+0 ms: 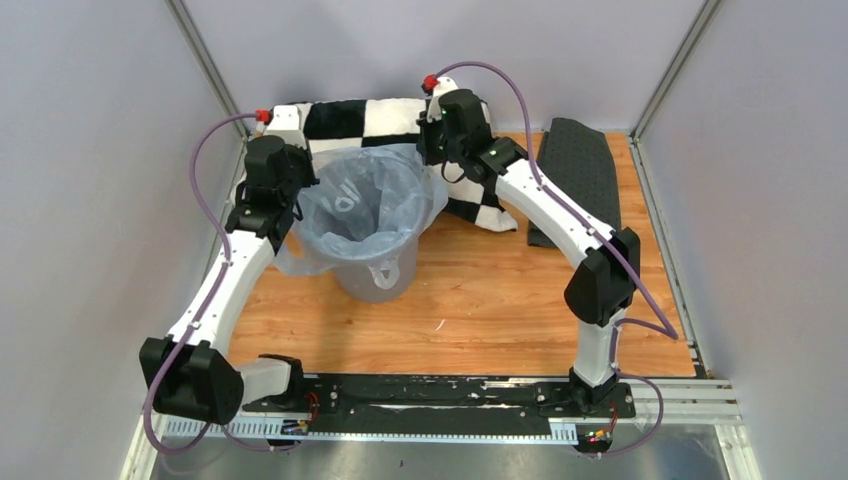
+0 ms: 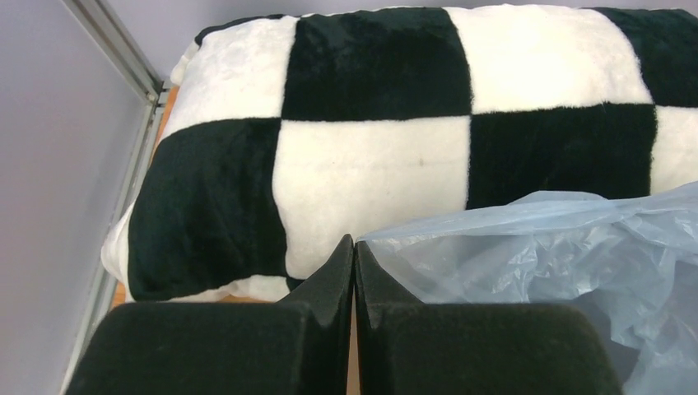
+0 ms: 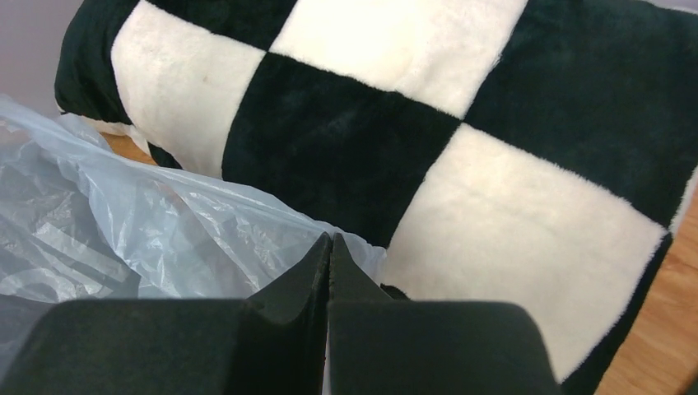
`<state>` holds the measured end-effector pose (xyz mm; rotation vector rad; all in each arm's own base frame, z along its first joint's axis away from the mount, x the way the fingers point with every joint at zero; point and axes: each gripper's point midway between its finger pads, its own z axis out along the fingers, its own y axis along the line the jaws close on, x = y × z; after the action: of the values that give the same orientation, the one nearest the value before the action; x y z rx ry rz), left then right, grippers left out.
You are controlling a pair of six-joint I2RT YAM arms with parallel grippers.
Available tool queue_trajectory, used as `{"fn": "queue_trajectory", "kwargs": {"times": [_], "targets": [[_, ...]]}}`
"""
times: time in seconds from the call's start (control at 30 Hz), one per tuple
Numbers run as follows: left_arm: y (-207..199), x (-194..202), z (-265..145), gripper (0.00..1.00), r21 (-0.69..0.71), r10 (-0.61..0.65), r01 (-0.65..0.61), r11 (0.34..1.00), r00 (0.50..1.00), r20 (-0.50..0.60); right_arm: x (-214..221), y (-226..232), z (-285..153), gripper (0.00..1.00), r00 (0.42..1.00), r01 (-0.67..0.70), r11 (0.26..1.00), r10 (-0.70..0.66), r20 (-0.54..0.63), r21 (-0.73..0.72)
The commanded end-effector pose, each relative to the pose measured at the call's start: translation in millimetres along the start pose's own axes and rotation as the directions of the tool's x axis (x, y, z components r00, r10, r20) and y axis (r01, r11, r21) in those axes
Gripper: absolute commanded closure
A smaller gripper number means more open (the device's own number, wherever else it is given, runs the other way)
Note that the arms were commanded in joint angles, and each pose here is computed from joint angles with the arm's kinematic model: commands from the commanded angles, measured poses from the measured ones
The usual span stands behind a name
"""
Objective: Put the trash bags into the trash bin
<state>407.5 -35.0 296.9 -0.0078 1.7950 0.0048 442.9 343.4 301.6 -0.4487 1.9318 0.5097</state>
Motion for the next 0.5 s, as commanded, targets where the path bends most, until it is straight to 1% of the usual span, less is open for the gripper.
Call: {"fn": "queue_trajectory", "kwargs": {"times": [0.0, 0.17, 0.27, 0.3, 0.37, 0.4, 0.43, 0.47], "targets": [[4.8, 1.8, 12.1, 1.00, -0.020, -0.044, 0.045, 0.999, 0.999, 0.018, 10.1, -4.4, 9.8, 1.00, 0.994, -0.101, 0.994, 0.099, -0.037, -0.046], [7.8, 12.9, 19.7, 1.00, -0.017, -0.086, 0.085, 0.996, 0.996, -0.016, 31.1, -4.0, 18.2, 1.00, 0.986, -0.144, 0.987, 0.137, -0.091, -0.067], [13.4, 16.1, 21.5, 1.00, -0.042, -0.120, 0.118, 0.992, 0.992, -0.029, 48.9, -5.3, 22.0, 1.00, 0.980, -0.159, 0.985, 0.150, -0.131, -0.061], [13.8, 17.9, 22.3, 0.98, -0.046, -0.131, 0.129, 0.991, 0.991, -0.037, 53.2, -5.9, 22.5, 1.00, 0.978, -0.165, 0.985, 0.155, -0.139, -0.058], [11.9, 19.2, 23.2, 0.94, -0.041, -0.143, 0.141, 0.989, 0.988, -0.052, 60.5, -5.7, 22.3, 1.00, 0.975, -0.174, 0.983, 0.164, -0.153, -0.057], [11.2, 16.9, 23.3, 0.91, -0.039, -0.149, 0.147, 0.988, 0.987, -0.054, 62.7, -5.5, 22.0, 1.00, 0.973, -0.177, 0.982, 0.166, -0.157, -0.059], [11.0, 14.6, 22.9, 0.86, -0.040, -0.153, 0.151, 0.988, 0.987, -0.056, 65.6, -5.3, 21.7, 1.00, 0.972, -0.181, 0.982, 0.170, -0.162, -0.058], [11.5, 11.3, 21.8, 0.77, -0.045, -0.159, 0.156, 0.987, 0.986, -0.053, 65.4, -5.2, 20.1, 1.00, 0.971, -0.185, 0.981, 0.174, -0.161, -0.056]]}}
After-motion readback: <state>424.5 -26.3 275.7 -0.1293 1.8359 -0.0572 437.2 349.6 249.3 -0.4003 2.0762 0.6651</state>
